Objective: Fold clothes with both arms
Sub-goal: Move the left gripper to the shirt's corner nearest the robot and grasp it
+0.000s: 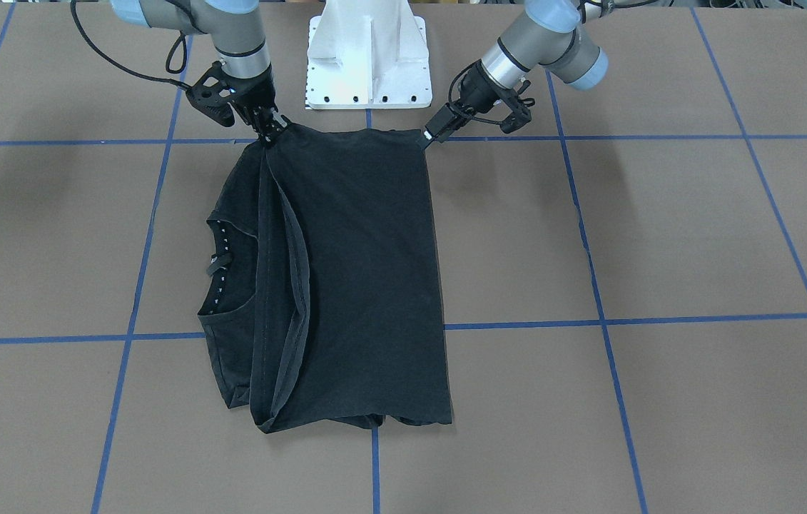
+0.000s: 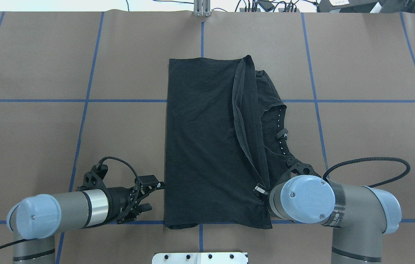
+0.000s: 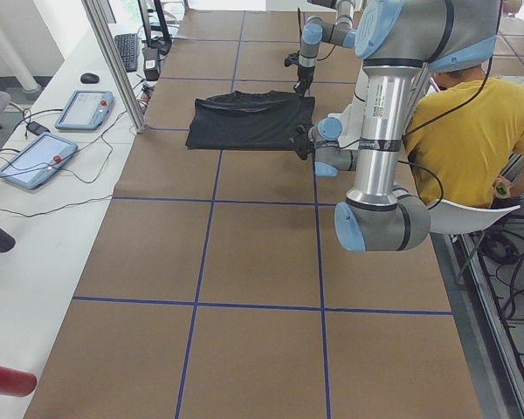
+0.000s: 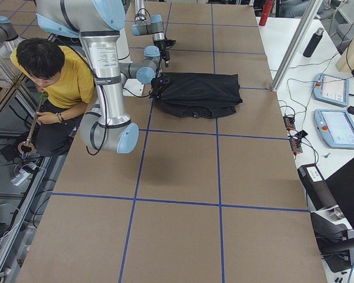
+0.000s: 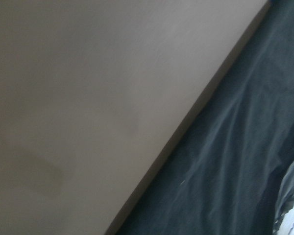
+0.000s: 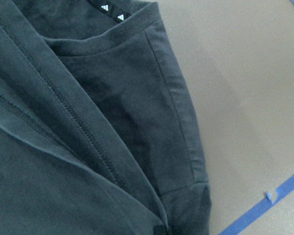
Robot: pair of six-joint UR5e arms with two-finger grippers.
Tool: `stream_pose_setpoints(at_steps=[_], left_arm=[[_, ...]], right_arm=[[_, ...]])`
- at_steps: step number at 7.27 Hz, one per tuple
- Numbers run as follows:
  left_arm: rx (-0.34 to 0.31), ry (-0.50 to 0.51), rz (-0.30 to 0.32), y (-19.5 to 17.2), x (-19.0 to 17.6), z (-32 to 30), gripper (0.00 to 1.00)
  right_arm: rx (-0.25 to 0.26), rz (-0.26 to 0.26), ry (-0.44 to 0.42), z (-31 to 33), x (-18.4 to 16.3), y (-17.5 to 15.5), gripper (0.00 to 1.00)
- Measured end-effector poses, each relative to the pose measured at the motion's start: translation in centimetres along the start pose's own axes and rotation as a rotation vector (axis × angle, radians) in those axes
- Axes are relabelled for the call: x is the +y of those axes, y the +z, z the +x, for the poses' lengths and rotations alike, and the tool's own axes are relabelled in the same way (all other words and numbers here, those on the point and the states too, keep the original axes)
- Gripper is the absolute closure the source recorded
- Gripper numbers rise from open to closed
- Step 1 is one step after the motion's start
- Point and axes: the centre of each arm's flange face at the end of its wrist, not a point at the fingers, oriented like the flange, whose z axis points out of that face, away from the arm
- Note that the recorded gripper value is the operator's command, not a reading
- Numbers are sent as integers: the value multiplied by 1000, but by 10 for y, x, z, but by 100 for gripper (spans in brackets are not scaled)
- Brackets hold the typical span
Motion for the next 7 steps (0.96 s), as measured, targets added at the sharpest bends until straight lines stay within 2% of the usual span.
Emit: stream_pose_setpoints(at_steps=[2,3,4,5,6,7], left_arm=[[-40,5,-7,8,17,-13,29],[-60,8,-8,14,27,-14,42],[-69,9,-9,17,33,-13,63],[-73,10,-7,19,34,-12,95],[-76,10,-5,19,34,-13,100],[-75,10,-4,18,34,-12,100]], right_arm=[[1,-5,0,0,1,-1,100],[1,-6,0,0,1,-1,100],[1,-7,0,0,1,-1,100],[1,-7,0,0,1,-1,100],[1,-8,1,0,0,-2,100],[-1,-9,0,0,0,-3,100]])
